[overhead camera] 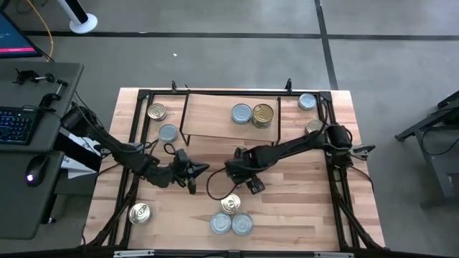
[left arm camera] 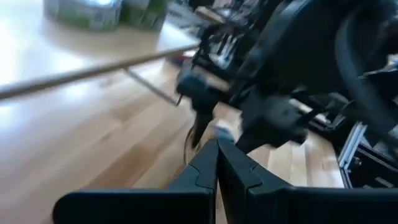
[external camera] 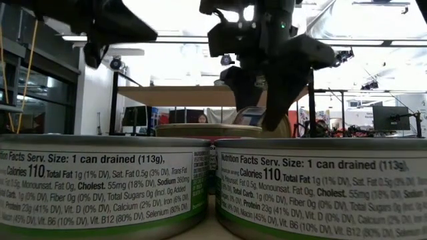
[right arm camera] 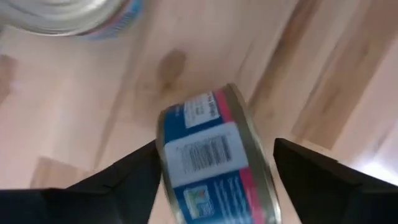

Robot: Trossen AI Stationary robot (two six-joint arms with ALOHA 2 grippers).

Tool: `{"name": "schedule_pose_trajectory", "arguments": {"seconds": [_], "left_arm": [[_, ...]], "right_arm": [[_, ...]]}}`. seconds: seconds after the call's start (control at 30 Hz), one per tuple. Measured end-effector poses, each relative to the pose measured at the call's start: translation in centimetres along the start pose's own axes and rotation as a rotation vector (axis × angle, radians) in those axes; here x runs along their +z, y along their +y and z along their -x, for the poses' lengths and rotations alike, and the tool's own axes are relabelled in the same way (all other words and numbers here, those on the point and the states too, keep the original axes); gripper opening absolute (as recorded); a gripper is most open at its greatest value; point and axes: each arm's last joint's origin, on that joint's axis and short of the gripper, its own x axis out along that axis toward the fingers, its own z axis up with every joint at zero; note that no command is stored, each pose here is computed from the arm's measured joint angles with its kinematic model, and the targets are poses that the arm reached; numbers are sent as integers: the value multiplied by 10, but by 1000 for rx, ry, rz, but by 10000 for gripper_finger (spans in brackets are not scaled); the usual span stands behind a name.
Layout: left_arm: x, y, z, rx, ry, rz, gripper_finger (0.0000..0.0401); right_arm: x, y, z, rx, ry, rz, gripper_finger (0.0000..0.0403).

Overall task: Stack canned seafood by type on shelf
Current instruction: Put the blue-pink tuna can on the shelf

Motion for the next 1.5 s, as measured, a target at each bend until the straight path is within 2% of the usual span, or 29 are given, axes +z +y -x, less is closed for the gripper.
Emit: {"name": "schedule_pose_trajectory", "arguments": {"seconds": [0.07,0.2,0.37,0.47,0.53,0.6,0.67,0.73,0.87,1.03,1.2,1.4,1.5], "left_arm": [[8,-2,3,-24,-35,-41,0],[37,-3,20,-42,-140,-83,0],[84,-1,55,-57,-283,-197,0],[103,7,74,-31,-347,-249,0],[111,13,83,-11,-375,-252,0],[118,17,90,-19,-394,-234,0],[121,19,96,-47,-405,-212,0],[123,19,100,-87,-408,-207,0],[121,16,103,-148,-397,-217,0],[116,12,106,-191,-374,-236,0],[113,10,110,-222,-360,-245,0],[110,8,112,-238,-342,-266,0],[108,9,111,-234,-329,-286,0]], "right_arm": [[0,2,0,-30,8,-13,261],[7,6,11,-37,-15,-49,171],[34,8,58,-63,-150,-55,166],[55,6,100,-204,-326,-65,166],[65,-1,123,-352,-423,-68,166],[69,-14,136,-510,-447,-63,166],[71,-33,137,-654,-415,-60,166],[74,-53,133,-752,-377,-80,166],[73,-90,118,-830,-305,-137,166],[77,-121,92,-915,-188,-110,187],[85,-129,72,-954,-106,-46,208],[86,-128,62,-952,-68,-33,213],[85,-127,62,-948,-76,-66,214]]}}
